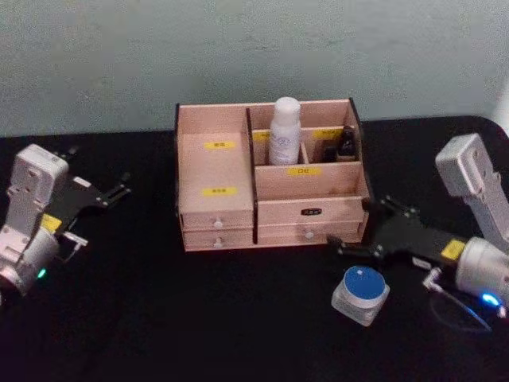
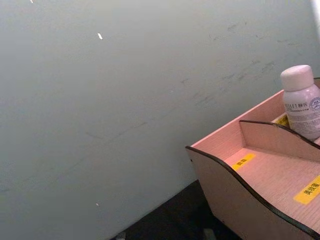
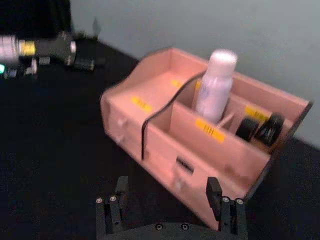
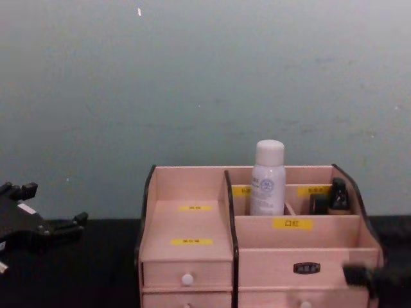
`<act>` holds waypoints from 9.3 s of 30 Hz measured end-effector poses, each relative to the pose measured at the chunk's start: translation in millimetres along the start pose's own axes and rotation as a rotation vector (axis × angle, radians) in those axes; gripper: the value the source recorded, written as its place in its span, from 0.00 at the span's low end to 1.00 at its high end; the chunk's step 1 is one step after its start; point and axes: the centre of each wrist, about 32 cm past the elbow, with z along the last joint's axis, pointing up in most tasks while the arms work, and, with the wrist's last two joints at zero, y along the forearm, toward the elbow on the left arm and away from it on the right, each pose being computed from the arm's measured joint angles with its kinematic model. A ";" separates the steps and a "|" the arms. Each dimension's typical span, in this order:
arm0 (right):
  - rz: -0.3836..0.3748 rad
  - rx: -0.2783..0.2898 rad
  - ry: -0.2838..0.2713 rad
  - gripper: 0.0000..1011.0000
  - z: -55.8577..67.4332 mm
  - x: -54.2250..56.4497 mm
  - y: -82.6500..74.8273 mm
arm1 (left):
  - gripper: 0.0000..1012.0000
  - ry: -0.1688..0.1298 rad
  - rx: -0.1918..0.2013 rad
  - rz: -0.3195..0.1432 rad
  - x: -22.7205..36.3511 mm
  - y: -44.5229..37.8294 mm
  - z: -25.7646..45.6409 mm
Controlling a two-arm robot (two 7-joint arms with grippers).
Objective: Pick up the facial cleanser and watermelon frost from the table and place them into the tiered storage box.
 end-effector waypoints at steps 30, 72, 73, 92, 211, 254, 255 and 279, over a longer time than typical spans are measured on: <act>0.013 -0.187 -0.014 0.99 -18.8 -15.9 -18.9 | 0.99 0.000 0.000 0.000 0.0 0.0 0.0; 0.015 -0.249 -0.003 0.99 -25.8 -15.9 -17.7 | 0.99 0.000 0.000 0.000 0.0 0.0 0.0; 0.015 -0.249 -0.003 0.98 -25.8 -15.9 -17.7 | 0.99 0.000 0.000 0.000 0.0 0.0 0.0; 0.014 -0.246 -0.003 0.70 -25.7 -15.6 -17.9 | 0.99 0.000 0.000 0.000 0.0 0.0 0.0; 0.153 -0.001 -0.112 0.99 88.0 37.8 197.6 | 0.99 0.000 0.000 0.000 0.0 0.0 0.0; -0.574 0.305 0.032 0.99 -20.7 3.2 44.2 | 0.99 0.000 0.000 0.000 0.0 0.0 0.0; -0.578 0.296 0.039 0.99 -23.4 2.4 44.5 | 0.99 0.000 0.000 0.000 0.0 0.0 0.0; -0.624 0.094 0.117 0.99 -63.7 -3.1 55.5 | 0.99 0.000 0.000 0.000 0.0 0.0 0.0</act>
